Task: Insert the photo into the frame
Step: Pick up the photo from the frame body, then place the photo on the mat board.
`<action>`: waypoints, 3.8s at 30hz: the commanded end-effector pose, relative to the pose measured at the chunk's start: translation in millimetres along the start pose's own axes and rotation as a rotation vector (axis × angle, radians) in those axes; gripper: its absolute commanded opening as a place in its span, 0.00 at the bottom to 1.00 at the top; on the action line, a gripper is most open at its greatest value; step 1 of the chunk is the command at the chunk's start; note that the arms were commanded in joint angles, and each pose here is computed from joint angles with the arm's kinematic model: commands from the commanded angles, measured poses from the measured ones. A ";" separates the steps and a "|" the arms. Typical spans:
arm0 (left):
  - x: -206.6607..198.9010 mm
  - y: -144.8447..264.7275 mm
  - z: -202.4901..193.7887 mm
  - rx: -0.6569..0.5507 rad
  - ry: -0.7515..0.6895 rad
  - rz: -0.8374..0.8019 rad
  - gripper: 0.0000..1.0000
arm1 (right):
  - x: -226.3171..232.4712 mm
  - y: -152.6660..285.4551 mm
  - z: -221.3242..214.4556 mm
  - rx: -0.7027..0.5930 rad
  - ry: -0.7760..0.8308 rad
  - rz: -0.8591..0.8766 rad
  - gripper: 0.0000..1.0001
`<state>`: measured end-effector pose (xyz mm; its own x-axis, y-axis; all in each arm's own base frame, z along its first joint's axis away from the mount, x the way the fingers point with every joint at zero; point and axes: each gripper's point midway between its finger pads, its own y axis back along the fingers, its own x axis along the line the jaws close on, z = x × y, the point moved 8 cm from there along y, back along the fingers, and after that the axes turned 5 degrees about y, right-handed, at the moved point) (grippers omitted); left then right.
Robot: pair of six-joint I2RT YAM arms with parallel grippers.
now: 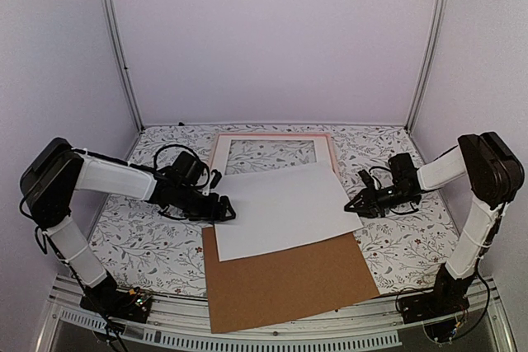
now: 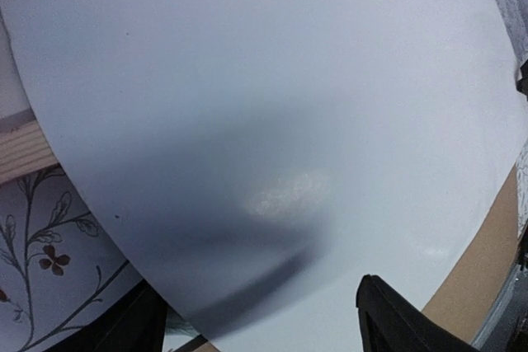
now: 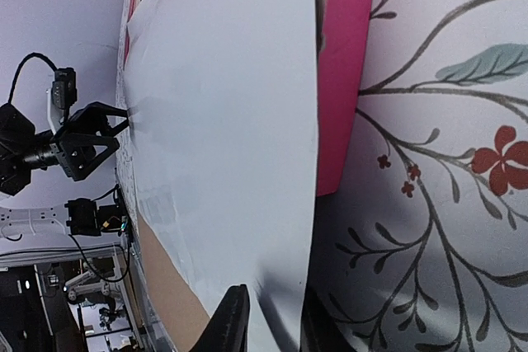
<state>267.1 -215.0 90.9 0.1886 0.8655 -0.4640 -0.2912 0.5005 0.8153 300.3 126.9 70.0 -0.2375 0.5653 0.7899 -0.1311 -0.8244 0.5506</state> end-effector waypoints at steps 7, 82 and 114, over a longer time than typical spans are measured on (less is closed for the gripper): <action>2.5 7.3 10.4 -0.042 -0.010 0.023 0.82 | 25.8 14.2 14.8 -0.030 0.074 0.022 0.10; 62.3 90.7 85.5 -0.449 0.208 0.130 0.95 | 279.2 39.5 174.3 -0.321 0.352 0.407 0.00; 77.2 126.4 76.4 -0.560 0.261 0.172 0.95 | 393.5 -1.2 185.7 -0.185 0.583 0.690 0.00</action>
<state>319.6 -94.5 181.1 -0.0944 0.8779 -0.4694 -0.7315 0.2587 0.6309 382.3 353.7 434.2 -0.7475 -0.1052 0.6559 0.0625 -0.9941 -0.0883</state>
